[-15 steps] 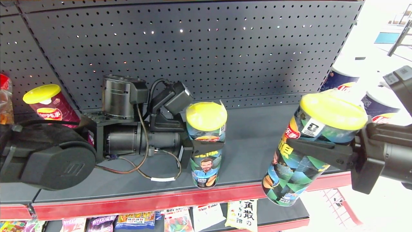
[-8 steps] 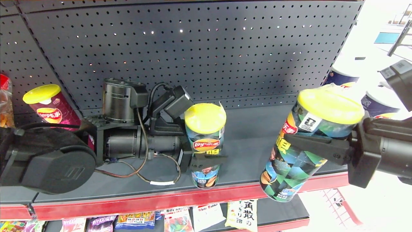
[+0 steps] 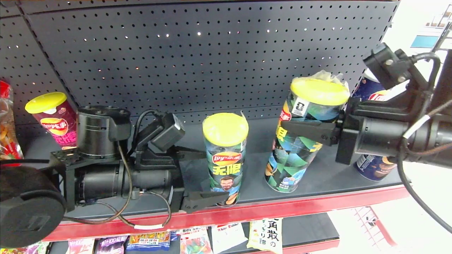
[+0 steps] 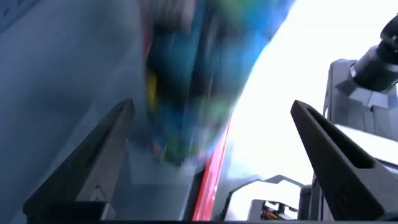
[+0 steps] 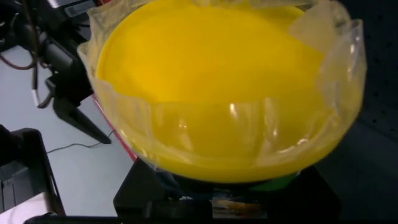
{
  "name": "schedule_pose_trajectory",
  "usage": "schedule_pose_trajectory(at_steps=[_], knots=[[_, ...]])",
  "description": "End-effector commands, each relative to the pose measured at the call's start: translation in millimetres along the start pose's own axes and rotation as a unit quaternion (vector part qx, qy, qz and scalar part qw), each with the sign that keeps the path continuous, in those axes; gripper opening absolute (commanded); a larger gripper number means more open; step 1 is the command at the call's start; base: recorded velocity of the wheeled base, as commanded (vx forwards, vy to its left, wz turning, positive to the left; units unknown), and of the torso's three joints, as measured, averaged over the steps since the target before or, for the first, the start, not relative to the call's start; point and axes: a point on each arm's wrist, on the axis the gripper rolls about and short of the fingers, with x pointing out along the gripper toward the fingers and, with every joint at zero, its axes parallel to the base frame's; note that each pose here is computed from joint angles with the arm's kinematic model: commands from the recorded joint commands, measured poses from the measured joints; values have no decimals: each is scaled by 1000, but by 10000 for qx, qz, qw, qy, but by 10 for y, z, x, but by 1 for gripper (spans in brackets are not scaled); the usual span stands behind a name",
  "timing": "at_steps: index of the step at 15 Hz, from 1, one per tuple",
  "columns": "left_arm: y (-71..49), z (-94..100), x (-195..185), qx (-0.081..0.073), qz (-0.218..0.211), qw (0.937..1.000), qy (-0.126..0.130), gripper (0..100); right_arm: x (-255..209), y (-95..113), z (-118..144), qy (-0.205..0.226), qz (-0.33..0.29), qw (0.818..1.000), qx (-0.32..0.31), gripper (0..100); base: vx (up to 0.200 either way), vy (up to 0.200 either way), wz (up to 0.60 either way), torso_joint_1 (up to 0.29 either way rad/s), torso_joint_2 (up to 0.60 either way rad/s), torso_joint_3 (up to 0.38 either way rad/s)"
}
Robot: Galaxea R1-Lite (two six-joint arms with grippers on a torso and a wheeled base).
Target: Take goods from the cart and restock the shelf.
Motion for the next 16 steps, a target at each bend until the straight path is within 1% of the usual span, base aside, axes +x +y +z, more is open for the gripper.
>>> schedule_pose_trajectory(at_steps=[1,3,4,6,8,10,11,13,16], knots=[[-91,-52,-242,-37,163,9999,-45,100,293,-101,-89,228,69,9997,41,0,0,0,0,0,0,0],[-146,-100,-320,-80,187,9998,-22,100,401,-140,-108,275,98,9996,38,0,0,0,0,0,0,0],[-183,-152,-390,-131,230,9996,12,100,508,-180,-112,288,107,9995,44,0,0,0,0,0,0,0],[-215,-211,-474,-175,311,9994,39,100,666,-241,-108,288,107,9995,36,0,0,0,0,0,0,0],[-254,-263,-633,-217,516,9984,-3,100,882,-339,-92,231,148,9996,15,0,0,0,0,0,0,0],[-303,-305,-787,-255,729,9970,-73,100,1046,-381,-104,207,237,9995,7,0,0,0,0,0,0,0],[-330,-310,-848,-329,806,9961,-134,100,1128,-394,-115,206,260,9994,-4,0,0,0,0,0,0,0],[-366,-274,-970,-533,1003,9930,-328,100,1296,-427,-161,105,287,9995,-57,0,0,0,0,0,0,0],[-385,-284,-1006,-568,1184,9908,-319,100,1420,-443,-224,15,393,9992,-91,0,0,0,0,0,0,0]])
